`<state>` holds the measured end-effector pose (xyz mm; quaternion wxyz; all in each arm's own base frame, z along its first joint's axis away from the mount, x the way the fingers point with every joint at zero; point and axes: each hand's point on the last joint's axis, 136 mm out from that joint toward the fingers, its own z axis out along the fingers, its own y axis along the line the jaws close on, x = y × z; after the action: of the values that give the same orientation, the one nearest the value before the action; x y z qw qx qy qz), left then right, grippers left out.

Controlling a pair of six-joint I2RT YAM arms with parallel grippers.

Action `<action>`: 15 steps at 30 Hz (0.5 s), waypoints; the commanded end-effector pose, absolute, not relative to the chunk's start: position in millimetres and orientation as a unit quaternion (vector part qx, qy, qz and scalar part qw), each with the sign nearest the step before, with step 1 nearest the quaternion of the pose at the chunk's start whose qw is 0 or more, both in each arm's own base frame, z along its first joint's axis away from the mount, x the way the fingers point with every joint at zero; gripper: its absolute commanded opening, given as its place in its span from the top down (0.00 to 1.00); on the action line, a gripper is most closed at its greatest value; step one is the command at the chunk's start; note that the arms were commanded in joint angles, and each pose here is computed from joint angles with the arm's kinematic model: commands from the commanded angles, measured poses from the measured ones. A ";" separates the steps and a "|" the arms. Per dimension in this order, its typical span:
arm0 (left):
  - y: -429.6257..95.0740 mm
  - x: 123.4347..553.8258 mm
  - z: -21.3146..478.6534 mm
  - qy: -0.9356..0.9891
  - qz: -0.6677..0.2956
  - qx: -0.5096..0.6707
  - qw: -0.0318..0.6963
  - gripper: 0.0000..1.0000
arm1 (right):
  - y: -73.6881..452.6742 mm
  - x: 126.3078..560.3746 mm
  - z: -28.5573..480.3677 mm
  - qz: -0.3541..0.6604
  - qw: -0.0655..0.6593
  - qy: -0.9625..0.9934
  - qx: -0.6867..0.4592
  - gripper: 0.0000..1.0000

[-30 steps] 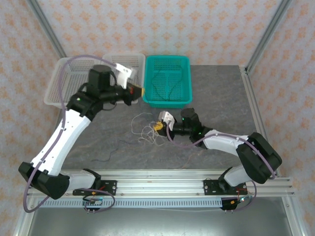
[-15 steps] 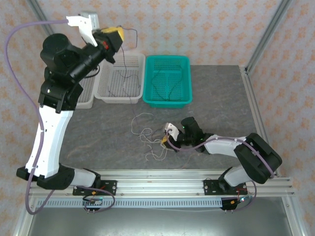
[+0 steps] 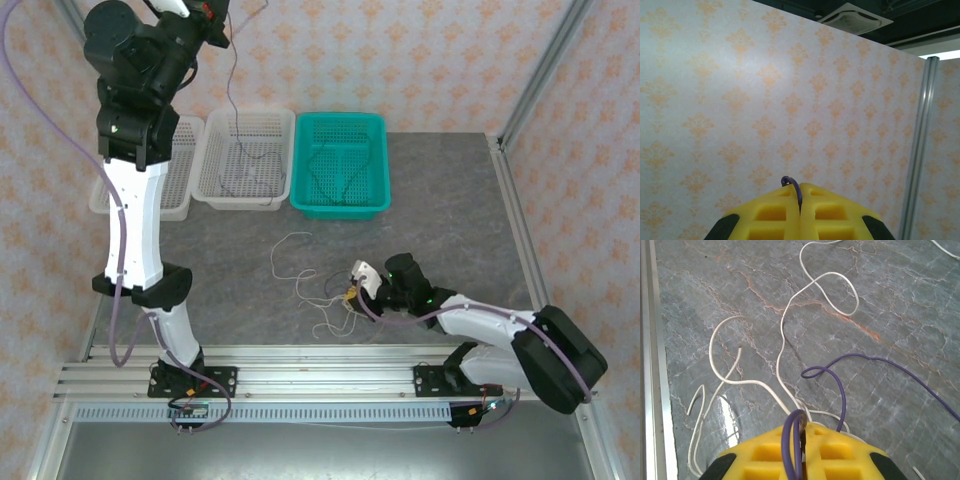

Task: Untangle the cables

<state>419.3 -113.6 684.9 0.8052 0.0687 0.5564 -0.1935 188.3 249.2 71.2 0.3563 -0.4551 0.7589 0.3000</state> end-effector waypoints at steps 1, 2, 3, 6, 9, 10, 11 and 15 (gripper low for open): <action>-99.1 426.8 702.6 0.513 -0.158 0.061 0.841 1.00 | 245.8 191.4 77.2 0.295 0.367 0.766 -0.437 0.90; -95.6 436.6 700.4 0.510 -0.154 0.056 0.845 1.00 | 245.4 191.6 77.8 0.294 0.368 0.767 -0.435 0.90; -88.6 439.0 704.3 0.499 -0.148 0.049 0.852 1.00 | 245.0 192.4 79.3 0.294 0.371 0.768 -0.431 0.90; -71.2 446.7 711.5 0.473 -0.140 0.031 0.869 1.00 | 243.5 192.9 80.6 0.293 0.375 0.769 -0.427 0.90; -58.7 460.1 708.9 0.463 -0.131 0.021 0.876 1.00 | 243.6 193.1 81.8 0.292 0.376 0.769 -0.426 0.90; -54.6 467.2 706.1 0.461 -0.129 0.018 0.878 1.00 | 243.6 193.4 81.8 0.292 0.375 0.770 -0.426 0.89; -51.1 473.3 703.0 0.461 -0.125 0.016 0.879 1.00 | 243.7 193.7 81.5 0.292 0.375 0.770 -0.426 0.89; -50.9 512.0 664.5 0.511 -0.098 0.028 0.853 1.00 | 245.4 194.4 80.5 0.291 0.370 0.769 -0.431 0.89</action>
<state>511.0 -51.0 660.5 0.8436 0.0168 0.5243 -0.1147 193.5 245.6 81.4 0.3738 -0.4329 0.7656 0.2944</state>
